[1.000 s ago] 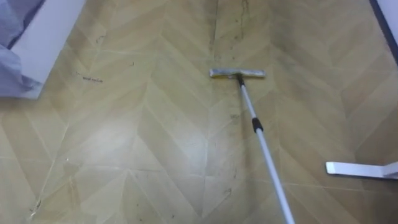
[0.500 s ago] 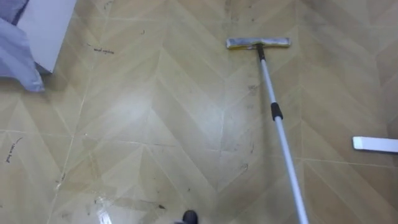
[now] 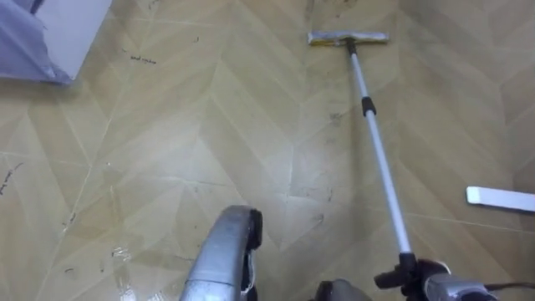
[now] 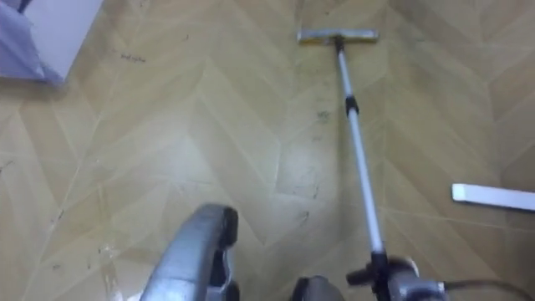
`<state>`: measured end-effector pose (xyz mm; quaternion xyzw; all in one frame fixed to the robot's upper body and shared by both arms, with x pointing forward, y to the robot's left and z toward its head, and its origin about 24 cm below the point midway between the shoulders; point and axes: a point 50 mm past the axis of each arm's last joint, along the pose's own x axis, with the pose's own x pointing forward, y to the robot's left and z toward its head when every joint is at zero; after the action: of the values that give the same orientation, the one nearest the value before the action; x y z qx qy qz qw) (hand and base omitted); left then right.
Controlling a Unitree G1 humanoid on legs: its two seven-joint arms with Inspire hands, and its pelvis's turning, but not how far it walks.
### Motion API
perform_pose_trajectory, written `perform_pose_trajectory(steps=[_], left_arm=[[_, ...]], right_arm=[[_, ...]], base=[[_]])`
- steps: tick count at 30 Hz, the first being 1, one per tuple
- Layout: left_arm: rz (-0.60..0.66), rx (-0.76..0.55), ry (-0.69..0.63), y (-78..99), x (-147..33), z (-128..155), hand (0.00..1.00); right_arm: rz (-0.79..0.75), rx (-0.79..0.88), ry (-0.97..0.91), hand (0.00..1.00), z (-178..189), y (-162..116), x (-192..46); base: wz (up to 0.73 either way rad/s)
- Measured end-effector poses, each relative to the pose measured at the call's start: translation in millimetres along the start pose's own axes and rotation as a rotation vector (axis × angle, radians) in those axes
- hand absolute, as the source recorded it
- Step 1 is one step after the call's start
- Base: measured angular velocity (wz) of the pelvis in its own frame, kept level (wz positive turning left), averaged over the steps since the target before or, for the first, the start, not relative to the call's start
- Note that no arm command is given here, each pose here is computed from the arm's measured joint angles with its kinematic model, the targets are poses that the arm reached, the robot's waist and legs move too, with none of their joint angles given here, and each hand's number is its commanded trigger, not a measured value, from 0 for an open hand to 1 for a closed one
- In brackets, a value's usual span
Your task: Mop floor
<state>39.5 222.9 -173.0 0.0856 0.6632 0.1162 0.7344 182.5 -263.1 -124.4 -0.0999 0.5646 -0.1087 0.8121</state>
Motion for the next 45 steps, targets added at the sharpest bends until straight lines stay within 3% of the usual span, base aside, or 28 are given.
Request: perform_pose_trajectory(steps=[6, 9, 13, 16, 20, 22, 26, 28, 30, 33, 38, 41, 45], left_arm=[[-0.04, 0.019, 0.006, 4.3, 0.7, 11.3, 0.0], [-0.026, 0.012, -0.02, 3.3, 0.2, 19.6, 0.0], [-0.003, 0.032, -0.063, 4.1, -0.7, 28.8, 0.0], [-0.018, 0.053, -0.038, -1.4, -0.8, 20.3, 0.0], [-0.004, 0.051, 0.072, 0.4, -0.8, -1.8, 0.0], [0.011, 0.033, 0.075, 3.0, -0.7, -1.1, 0.0], [0.014, -0.025, -0.01, 5.0, -1.8, 17.4, 0.0], [0.021, -0.026, -0.02, 8.0, -1.7, 18.6, 0.0], [0.017, -0.025, -0.003, 8.2, -1.6, 11.3, 0.0], [-0.011, -0.022, 0.013, 9.7, -1.5, 4.7, 0.0], [-0.019, 0.003, -0.022, 9.1, -1.6, 11.1, 0.0], [0.004, -0.002, -0.049, 10.1, -2.0, 17.5, 0.0], [0.009, 0.003, -0.043, 2.8, -2.6, 16.0, 0.0]], right_arm=[[-0.011, 0.08, 0.173, 1.0, -68.3, -23.5, -1.1], [-0.079, 0.037, 0.333, 1.0, -126.1, -44.3, -11.7], [-0.059, 0.024, 0.414, 1.0, -157.4, -25.4, -17.9], [-0.032, 0.046, 0.445, 1.0, -164.8, -10.5, -19.6], [-0.045, 0.045, 0.462, 1.0, -146.0, -13.7, -15.6], [-0.066, 0.045, 0.413, 1.0, -114.3, -18.9, -9.4], [-0.075, 0.05, 0.13, 1.0, -5.1, -35.3, -3.6], [-0.054, 0.063, 0.022, 1.0, 25.8, -34.4, -6.0], [-0.032, 0.098, 0.008, 1.0, 28.1, -33.9, -6.2], [-0.004, 0.149, 0.091, 1.0, -9.7, -32.8, -2.3], [-0.11, 0.145, 0.453, 1.0, -154.4, -53.1, -21.4], [-0.118, 0.134, 0.533, 1.0, -186.1, -42.0, -30.4], [-0.088, 0.097, 0.538, 1.0, -186.6, -19.8, -28.5]], base=[[0.35], [-0.03], [0.08], [-0.21], [0.04], [-0.12], [-0.37], [-0.1], [0.21], [0.3], [0.48], [-0.39], [-0.43]])
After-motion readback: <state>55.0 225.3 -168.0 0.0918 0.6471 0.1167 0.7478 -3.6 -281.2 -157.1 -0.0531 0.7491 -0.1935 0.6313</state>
